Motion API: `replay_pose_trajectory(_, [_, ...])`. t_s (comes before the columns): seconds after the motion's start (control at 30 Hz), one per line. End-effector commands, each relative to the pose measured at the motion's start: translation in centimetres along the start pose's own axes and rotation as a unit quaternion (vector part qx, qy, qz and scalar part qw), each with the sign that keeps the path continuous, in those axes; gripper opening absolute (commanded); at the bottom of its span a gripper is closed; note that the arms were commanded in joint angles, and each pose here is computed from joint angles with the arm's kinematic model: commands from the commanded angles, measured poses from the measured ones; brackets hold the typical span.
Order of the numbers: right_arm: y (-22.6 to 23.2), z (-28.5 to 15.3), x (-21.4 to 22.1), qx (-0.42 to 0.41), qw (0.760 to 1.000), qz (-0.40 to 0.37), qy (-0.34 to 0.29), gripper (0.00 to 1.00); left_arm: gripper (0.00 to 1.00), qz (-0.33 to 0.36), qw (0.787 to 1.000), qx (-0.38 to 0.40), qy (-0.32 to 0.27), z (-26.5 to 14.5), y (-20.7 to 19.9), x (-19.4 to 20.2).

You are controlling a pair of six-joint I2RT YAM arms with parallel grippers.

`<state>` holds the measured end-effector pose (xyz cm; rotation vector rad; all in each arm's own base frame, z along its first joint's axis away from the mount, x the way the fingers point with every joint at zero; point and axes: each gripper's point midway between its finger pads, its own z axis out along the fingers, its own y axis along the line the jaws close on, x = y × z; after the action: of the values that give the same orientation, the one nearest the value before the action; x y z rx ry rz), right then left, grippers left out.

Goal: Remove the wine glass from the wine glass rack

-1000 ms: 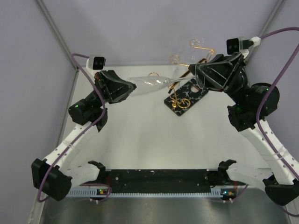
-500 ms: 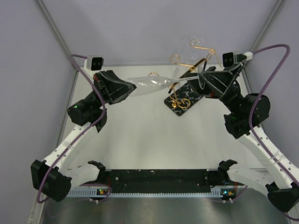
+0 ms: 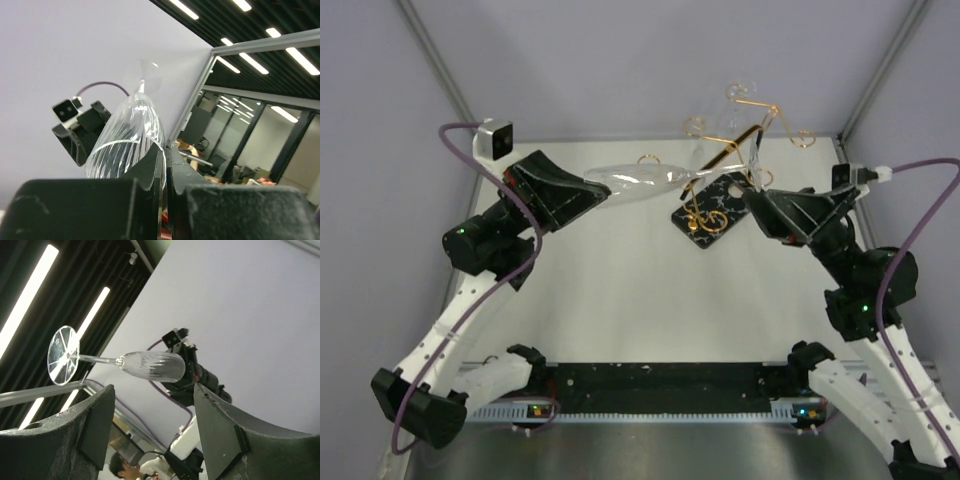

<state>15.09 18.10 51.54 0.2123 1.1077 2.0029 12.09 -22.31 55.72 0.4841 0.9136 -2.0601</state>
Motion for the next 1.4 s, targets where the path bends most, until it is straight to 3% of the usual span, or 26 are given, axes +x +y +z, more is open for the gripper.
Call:
replay_pose_trajectory(0.0, [-1.6, -1.7, -0.1, 0.055, 0.996, -0.064, -0.016, 0.64, 0.0, 0.093, 0.994, -0.05, 0.009, 0.8, -0.5, -0.8])
replay_pose_trajectory(0.13, [-2.9, -2.4, 0.3, 0.083, 0.993, -0.08, -0.006, 0.64, 0.0, 0.134, 0.973, -0.185, 0.0, 0.2, 3.0, -2.5])
replay_pose_trajectory(0.23, [-4.0, -2.9, 0.6, 0.099, 0.992, -0.085, 0.001, 0.64, 0.0, 0.148, 0.946, -0.288, -0.013, -1.1, 5.7, -4.1])
replay_pose_trajectory(0.47, [-6.1, -3.4, 1.3, 0.118, 0.989, -0.082, 0.022, 0.63, 0.0, 0.195, 0.85, -0.489, -0.005, -6.3, 11.9, -6.6])
replay_pose_trajectory(0.57, [-6.3, -3.4, 1.5, 0.122, 0.988, -0.088, 0.029, 0.63, 0.0, 0.202, 0.803, -0.561, 0.009, -9.3, 15.0, -6.9])
replay_pose_trajectory(0.67, [-6.6, -3.5, 1.5, 0.127, 0.987, -0.094, 0.034, 0.63, 0.0, 0.221, 0.732, -0.644, 0.017, -13.4, 17.1, -7.6])
replay_pose_trajectory(0.87, [-7.7, -3.5, 1.6, 0.139, 0.984, -0.104, 0.04, 0.63, 0.0, 0.266, 0.629, -0.73, 0.016, -18.5, 16.3, -9.2])
replay_pose_trajectory(0.97, [-8.4, -3.3, 1.7, 0.137, 0.985, -0.096, 0.047, 0.63, 0.0, 0.273, 0.603, -0.75, 0.024, -19.8, 15.9, -9.3])
replay_pose_trajectory(1.23, [-9.4, -2.8, 1.9, 0.138, 0.985, -0.085, 0.059, 0.63, 0.0, 0.251, 0.582, -0.768, 0.092, -21.8, 16.9, -7.1])
replay_pose_trajectory(1.37, [-10.0, -2.8, 1.9, 0.144, 0.984, -0.082, 0.06, 0.63, 0.0, 0.246, 0.539, -0.797, 0.113, -24.3, 17.1, -6.4])
